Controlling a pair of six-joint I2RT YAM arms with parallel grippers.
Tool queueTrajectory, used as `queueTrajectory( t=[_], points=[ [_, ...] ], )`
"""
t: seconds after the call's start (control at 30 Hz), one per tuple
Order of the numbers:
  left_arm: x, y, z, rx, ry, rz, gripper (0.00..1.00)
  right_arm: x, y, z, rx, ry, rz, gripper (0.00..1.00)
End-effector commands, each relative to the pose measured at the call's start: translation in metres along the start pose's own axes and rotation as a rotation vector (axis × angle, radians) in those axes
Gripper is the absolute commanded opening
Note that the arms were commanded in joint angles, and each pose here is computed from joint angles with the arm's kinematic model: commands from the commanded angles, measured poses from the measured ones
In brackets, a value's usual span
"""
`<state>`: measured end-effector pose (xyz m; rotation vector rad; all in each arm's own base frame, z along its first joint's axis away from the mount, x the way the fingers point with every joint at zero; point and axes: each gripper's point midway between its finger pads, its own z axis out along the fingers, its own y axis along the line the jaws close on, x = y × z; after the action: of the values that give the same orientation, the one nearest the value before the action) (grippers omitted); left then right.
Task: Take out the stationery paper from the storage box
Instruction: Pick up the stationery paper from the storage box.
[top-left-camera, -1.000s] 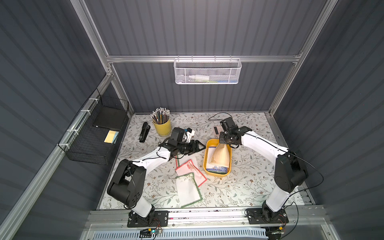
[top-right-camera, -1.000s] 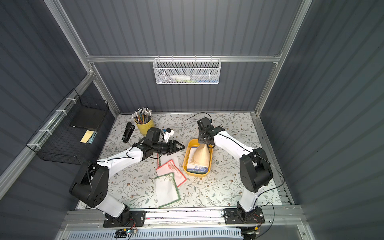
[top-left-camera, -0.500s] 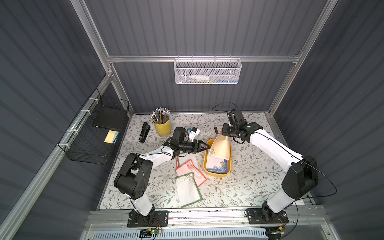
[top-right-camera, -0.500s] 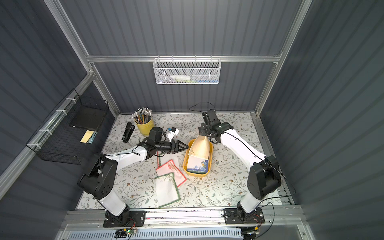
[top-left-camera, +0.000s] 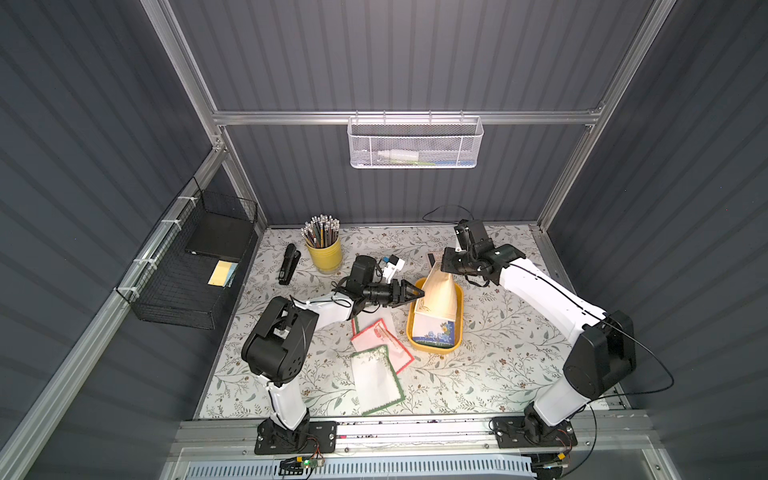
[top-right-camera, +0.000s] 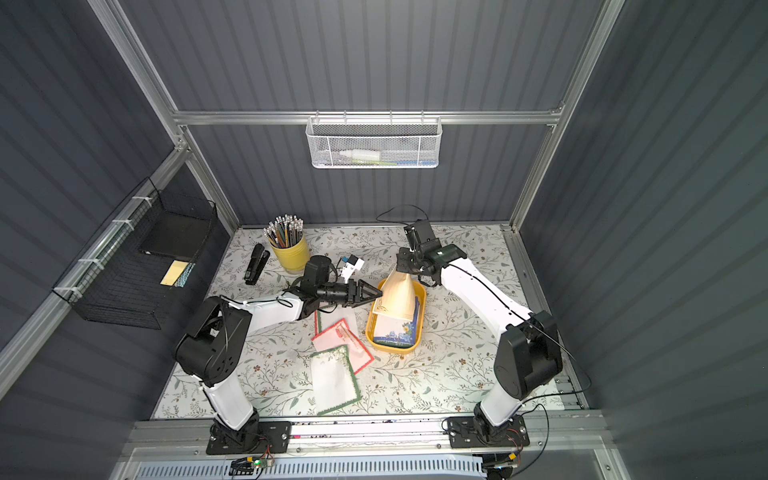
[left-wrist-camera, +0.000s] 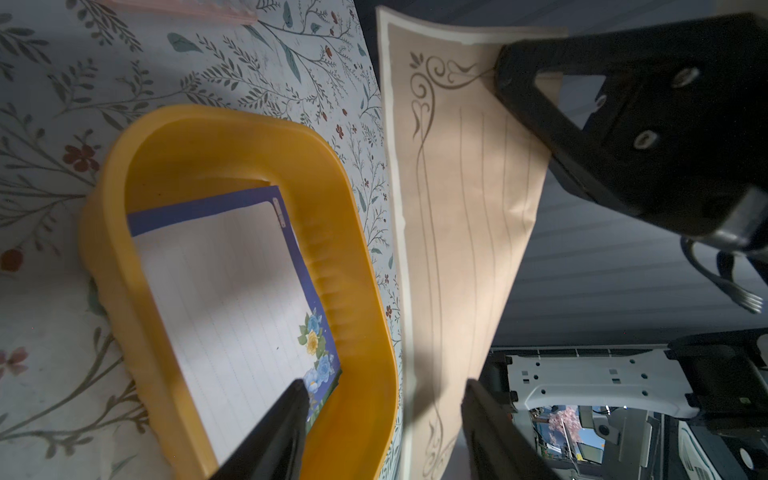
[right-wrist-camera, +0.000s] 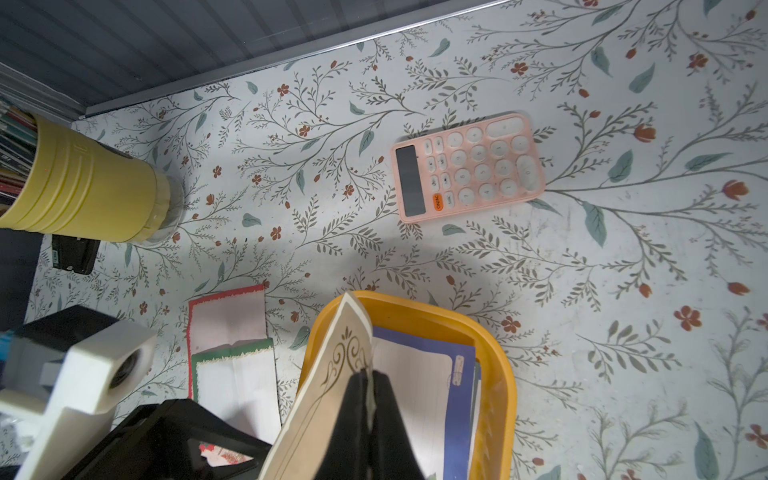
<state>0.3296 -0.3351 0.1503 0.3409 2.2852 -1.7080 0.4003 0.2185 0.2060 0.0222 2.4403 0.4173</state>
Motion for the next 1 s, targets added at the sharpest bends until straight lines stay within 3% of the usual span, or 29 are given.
queueTrajectory(
  t=[0.0,0.1,0.23,0.43,0.6,0.63,0.73,0.77,0.87,0.97],
  points=[
    [-0.006,-0.015,0.01,0.053,0.009,0.032,0.6,0.0,0.009,-0.001,-0.051,0.007,0.012,0.0],
    [-0.008,-0.016,0.014,0.057,0.011,0.034,0.51,0.004,0.008,0.002,-0.048,0.016,0.013,0.0],
    [-0.011,-0.019,0.013,0.057,0.002,0.039,0.24,0.01,0.004,0.005,-0.032,0.027,0.015,0.0],
    [-0.012,-0.025,0.01,0.059,-0.003,0.049,0.06,0.021,-0.004,0.011,-0.01,0.048,0.015,0.0],
    [-0.011,-0.025,0.007,0.035,-0.006,0.049,0.0,0.027,-0.006,0.012,-0.01,0.061,0.016,0.0],
    [-0.012,-0.026,0.006,0.027,-0.011,0.052,0.0,0.026,-0.006,0.012,-0.005,0.058,0.016,0.05],
    [-0.013,-0.03,0.0,-0.011,-0.017,0.069,0.0,0.024,-0.013,0.011,0.03,0.044,0.02,0.41],
    [-0.014,-0.033,-0.004,-0.031,-0.021,0.079,0.0,0.023,-0.014,0.01,0.039,0.038,0.019,0.48],
    [-0.021,-0.045,-0.023,-0.076,-0.051,0.099,0.0,0.02,-0.017,0.009,0.058,0.023,0.015,0.57],
    [-0.033,-0.054,-0.056,-0.14,-0.111,0.103,0.0,0.018,-0.02,0.01,0.074,0.017,0.012,0.59]
  ],
)
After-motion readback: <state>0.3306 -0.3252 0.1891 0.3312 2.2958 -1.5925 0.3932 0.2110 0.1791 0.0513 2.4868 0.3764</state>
